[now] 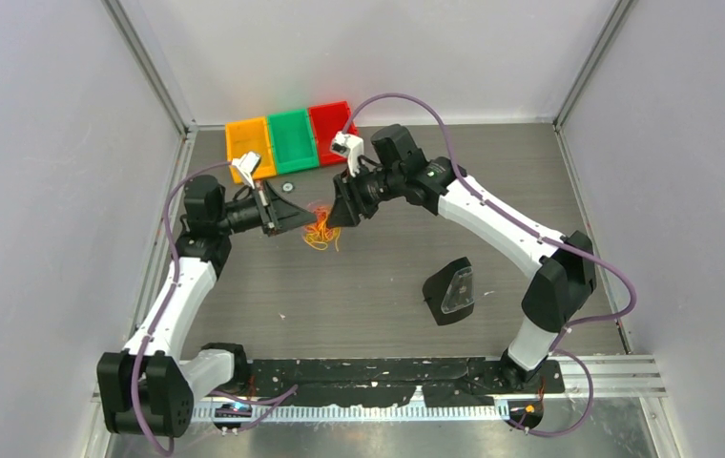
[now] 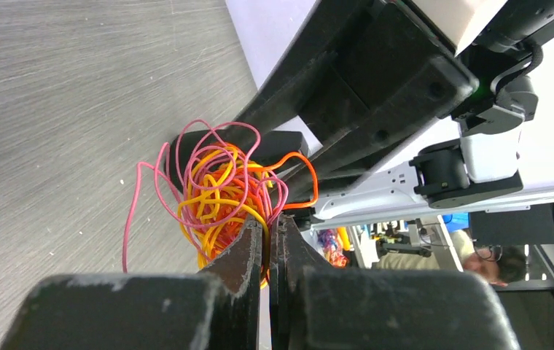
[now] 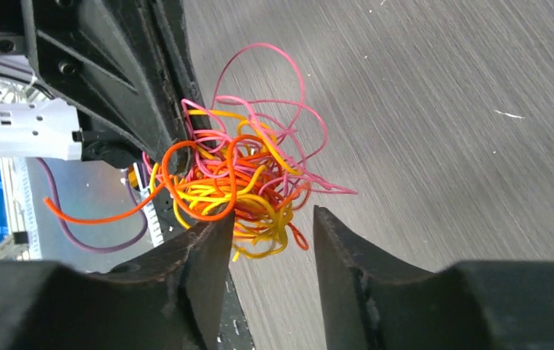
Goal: Untangle the cables
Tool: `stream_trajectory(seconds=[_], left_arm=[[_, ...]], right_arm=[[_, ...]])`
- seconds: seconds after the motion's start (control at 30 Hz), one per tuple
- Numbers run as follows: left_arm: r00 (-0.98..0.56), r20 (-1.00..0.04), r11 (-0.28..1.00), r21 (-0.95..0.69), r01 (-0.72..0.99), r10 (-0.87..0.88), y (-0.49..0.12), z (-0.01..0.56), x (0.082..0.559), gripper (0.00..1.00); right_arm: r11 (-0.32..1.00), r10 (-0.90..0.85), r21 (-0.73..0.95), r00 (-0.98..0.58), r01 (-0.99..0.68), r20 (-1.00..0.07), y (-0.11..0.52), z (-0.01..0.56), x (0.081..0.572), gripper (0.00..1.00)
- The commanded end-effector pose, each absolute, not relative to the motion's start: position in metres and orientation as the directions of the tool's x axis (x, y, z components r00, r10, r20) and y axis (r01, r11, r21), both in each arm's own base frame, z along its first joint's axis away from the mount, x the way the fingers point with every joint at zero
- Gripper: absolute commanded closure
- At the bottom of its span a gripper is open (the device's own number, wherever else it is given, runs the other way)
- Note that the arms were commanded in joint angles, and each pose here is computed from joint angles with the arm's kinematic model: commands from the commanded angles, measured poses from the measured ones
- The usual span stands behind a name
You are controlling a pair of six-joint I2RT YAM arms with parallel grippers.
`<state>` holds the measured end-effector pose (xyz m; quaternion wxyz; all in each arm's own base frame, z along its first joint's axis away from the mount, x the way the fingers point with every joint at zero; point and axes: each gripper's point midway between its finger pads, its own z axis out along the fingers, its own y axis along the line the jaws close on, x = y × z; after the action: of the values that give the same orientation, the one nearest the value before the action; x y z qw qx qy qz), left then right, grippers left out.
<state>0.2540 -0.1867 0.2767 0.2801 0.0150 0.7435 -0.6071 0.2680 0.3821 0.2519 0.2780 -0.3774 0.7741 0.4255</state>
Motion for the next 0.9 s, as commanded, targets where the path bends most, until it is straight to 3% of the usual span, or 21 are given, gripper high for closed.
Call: stream_trajectory(seconds=[0.0,0.07,0.1,0.33,0.57,0.77,0.87], left_arm=[[-0.821,-0.483,0.203,-0.875,0.440,-0.303,-0.188,0.304,0.241,1.00],[-0.817,-0.489,0.208,-0.872,0.444,-0.307,-0.184,0.307,0.239,1.00],[-0.814,-0.489,0.222,-0.871,0.438,-0.314,-0.181,0.308,0.239,1.00],[-0.735,-0.556,0.515,-0.792,0.327,-0.387,-0.128,0.293,0.238,1.00],[-0.694,-0.595,0.761,-0.641,0.105,-0.405,-0.068,0.262,0.235,1.00],[-0.676,-0.592,0.830,-0.555,-0.054,-0.440,-0.018,0.239,0.237,1.00],[-0.678,-0.587,0.803,-0.595,-0.009,-0.442,-0.020,0.238,0.241,1.00]], right_arm=[[0.355,-0.318,0.403,-0.514,-0.844,-0.796,0.390,0.259,0.279,0.70],[0.399,-0.326,0.356,-0.494,-0.845,-0.806,0.386,0.258,0.287,0.90],[0.474,-0.330,0.311,-0.493,-0.824,-0.805,0.378,0.253,0.299,0.94],[0.761,-0.319,0.086,-0.486,-0.643,-0.814,0.295,0.243,0.353,0.95],[0.863,-0.248,0.021,-0.460,-0.505,-0.853,0.237,0.270,0.375,0.94],[0.916,-0.168,0.025,-0.440,-0.400,-0.882,0.188,0.293,0.395,0.95],[0.879,-0.159,0.079,-0.446,-0.470,-0.881,0.197,0.291,0.391,0.95]])
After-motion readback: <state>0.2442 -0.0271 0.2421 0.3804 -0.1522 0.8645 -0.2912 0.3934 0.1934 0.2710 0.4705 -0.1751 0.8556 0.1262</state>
